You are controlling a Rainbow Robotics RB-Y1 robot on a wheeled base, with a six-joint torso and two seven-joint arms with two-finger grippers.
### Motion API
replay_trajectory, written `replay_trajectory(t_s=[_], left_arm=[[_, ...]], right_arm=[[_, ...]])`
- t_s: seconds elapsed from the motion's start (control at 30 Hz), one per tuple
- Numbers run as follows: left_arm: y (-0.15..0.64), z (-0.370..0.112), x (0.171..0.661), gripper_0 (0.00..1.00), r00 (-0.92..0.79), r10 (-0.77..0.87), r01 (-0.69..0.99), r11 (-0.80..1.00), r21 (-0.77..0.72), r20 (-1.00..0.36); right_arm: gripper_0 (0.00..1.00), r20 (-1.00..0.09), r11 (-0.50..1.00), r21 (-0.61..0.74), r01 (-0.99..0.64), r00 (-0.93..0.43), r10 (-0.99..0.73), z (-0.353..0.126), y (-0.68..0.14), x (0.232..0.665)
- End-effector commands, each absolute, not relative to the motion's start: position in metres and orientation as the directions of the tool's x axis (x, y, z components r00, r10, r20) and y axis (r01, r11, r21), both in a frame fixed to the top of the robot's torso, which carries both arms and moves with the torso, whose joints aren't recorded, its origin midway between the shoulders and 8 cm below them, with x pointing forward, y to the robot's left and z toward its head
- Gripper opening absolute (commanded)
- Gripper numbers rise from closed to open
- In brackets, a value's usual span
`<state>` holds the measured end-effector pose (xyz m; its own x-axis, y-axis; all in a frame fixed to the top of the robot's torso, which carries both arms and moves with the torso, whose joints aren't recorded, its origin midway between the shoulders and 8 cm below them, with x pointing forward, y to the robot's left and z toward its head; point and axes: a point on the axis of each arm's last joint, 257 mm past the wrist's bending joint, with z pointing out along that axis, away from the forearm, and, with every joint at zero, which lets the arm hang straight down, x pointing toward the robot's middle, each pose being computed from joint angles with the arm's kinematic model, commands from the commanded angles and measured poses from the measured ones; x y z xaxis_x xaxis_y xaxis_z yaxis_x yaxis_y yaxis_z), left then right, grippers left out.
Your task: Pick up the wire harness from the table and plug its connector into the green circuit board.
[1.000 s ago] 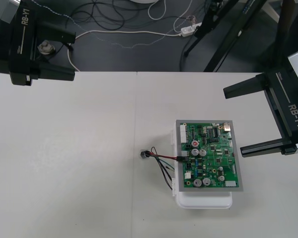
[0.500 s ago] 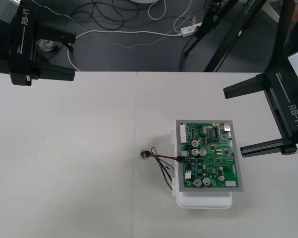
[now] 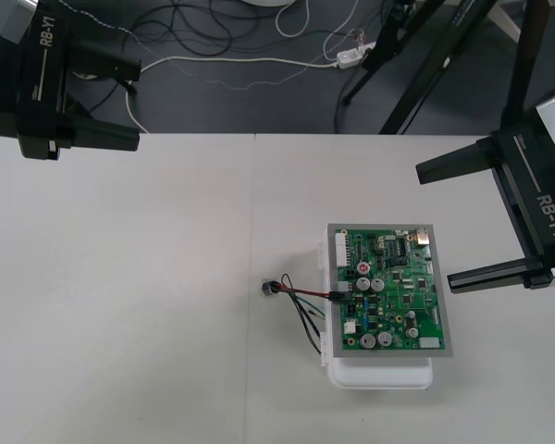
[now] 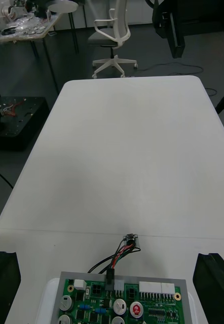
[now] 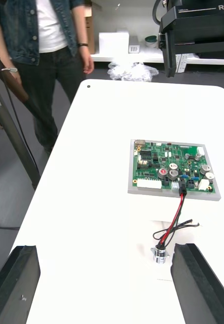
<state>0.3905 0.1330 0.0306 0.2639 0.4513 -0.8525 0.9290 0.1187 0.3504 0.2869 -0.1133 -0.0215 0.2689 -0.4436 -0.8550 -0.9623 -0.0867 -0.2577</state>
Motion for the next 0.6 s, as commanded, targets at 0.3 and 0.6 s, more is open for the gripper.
replay_trajectory(t_s=[0.3, 0.6], left_arm=[[0.1210, 0.0390, 0.3805, 0.76, 0.248, 0.441, 0.942, 0.097, 0.321, -0.862], [0.1210, 0.0390, 0.3805, 0.76, 0.248, 0.441, 0.942, 0.097, 0.321, -0.862]], right_arm=[[1.00, -0.813, -0.101, -0.326, -0.940, 0.333, -0.478, -0.0208, -0.1232, 0.2874], [1.00, -0.813, -0.101, -0.326, -0.940, 0.333, -0.478, -0.0208, -0.1232, 0.2874]])
